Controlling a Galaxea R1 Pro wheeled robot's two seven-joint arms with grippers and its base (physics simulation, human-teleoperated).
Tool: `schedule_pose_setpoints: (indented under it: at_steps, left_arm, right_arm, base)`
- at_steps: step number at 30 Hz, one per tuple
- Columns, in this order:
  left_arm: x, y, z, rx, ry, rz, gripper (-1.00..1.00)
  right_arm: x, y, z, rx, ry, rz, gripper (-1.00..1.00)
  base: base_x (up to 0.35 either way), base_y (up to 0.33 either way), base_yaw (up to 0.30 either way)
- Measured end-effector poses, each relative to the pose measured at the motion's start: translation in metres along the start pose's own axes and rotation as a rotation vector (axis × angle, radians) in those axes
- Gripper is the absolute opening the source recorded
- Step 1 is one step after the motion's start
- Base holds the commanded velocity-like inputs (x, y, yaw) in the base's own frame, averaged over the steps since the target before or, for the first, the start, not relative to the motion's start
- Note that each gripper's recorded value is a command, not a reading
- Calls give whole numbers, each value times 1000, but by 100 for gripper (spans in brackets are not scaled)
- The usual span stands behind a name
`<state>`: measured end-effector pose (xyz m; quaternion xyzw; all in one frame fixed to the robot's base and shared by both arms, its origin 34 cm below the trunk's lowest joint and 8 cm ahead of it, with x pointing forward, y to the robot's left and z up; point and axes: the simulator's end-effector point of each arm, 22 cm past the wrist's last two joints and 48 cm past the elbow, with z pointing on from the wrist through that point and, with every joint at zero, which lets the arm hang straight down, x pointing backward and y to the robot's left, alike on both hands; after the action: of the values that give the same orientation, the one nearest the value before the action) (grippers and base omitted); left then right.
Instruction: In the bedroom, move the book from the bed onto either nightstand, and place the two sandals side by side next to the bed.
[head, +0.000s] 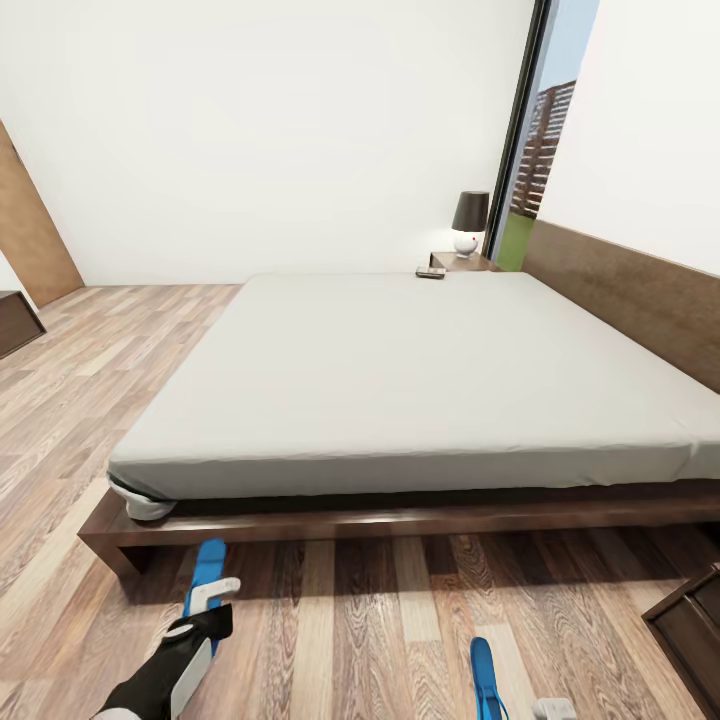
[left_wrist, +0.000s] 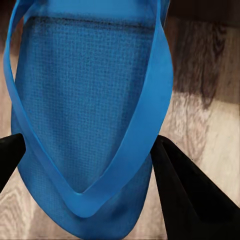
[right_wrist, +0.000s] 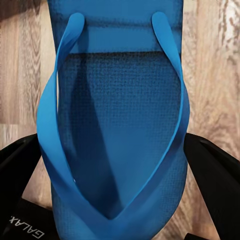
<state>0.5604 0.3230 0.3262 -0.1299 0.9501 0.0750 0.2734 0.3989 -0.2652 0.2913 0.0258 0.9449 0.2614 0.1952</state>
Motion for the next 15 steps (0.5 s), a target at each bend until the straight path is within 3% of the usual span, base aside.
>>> schedule_pose_setpoints:
  at_steps: [4,9,15]
  left_arm:
    - [18,7,3,-13,48,13,-100]
    - [15,25,5,-38,24,14,-100]
    - [16,29,6,-42,22,15,-100]
  right_arm:
    - [0,0,0,-1,1,1,-100]
    - [0,-1,-1,-1,0,6,-100]
    - [-5,-27,-18,37,3,-4,-100]
  base:
    - [0,0,0]
    - [0,0,0]
    - [0,0,0]
